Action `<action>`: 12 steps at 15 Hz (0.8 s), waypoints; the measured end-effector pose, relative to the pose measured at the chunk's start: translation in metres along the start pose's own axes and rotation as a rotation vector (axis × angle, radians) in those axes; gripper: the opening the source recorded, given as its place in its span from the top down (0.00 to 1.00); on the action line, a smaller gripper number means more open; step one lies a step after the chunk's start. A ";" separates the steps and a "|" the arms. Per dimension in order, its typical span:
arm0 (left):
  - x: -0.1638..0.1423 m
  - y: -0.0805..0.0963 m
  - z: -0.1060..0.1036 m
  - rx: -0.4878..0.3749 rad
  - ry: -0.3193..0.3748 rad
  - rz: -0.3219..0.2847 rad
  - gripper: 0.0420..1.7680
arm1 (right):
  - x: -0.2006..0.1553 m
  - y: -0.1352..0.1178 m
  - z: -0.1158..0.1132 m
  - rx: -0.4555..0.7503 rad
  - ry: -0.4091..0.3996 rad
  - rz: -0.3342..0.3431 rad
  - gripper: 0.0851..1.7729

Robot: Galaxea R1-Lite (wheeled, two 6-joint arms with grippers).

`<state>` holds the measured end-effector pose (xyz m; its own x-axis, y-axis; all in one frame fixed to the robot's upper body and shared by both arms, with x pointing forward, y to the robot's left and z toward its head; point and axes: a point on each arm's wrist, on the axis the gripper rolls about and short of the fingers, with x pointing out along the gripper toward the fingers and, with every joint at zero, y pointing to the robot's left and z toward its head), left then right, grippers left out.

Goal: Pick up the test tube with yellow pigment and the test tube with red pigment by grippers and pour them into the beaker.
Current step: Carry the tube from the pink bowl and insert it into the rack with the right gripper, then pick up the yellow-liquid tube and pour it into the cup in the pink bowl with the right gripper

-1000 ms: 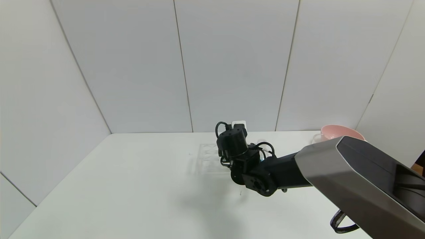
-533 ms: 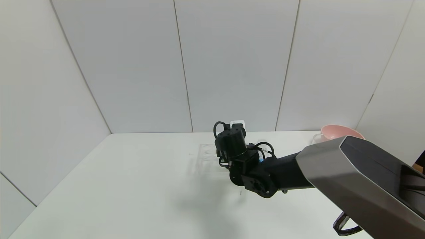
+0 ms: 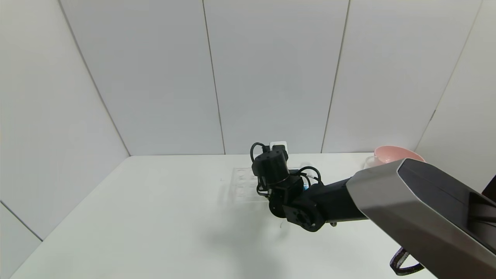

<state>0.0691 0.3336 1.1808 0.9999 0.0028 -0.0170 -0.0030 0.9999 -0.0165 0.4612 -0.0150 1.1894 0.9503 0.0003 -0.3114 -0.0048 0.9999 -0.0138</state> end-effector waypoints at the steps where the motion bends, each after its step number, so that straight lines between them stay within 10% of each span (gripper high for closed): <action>1: 0.000 0.000 0.000 0.000 0.000 0.000 0.03 | -0.001 0.000 0.001 0.000 -0.001 0.001 0.72; 12: 0.000 0.000 0.000 0.000 0.000 0.000 0.03 | -0.015 -0.005 0.030 0.002 -0.050 0.016 0.72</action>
<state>0.0691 0.3336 1.1808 0.9999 0.0028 -0.0170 -0.0030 0.9999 -0.0161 0.4560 -0.0193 1.2225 0.9644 0.0173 -0.2641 -0.0197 0.9998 -0.0067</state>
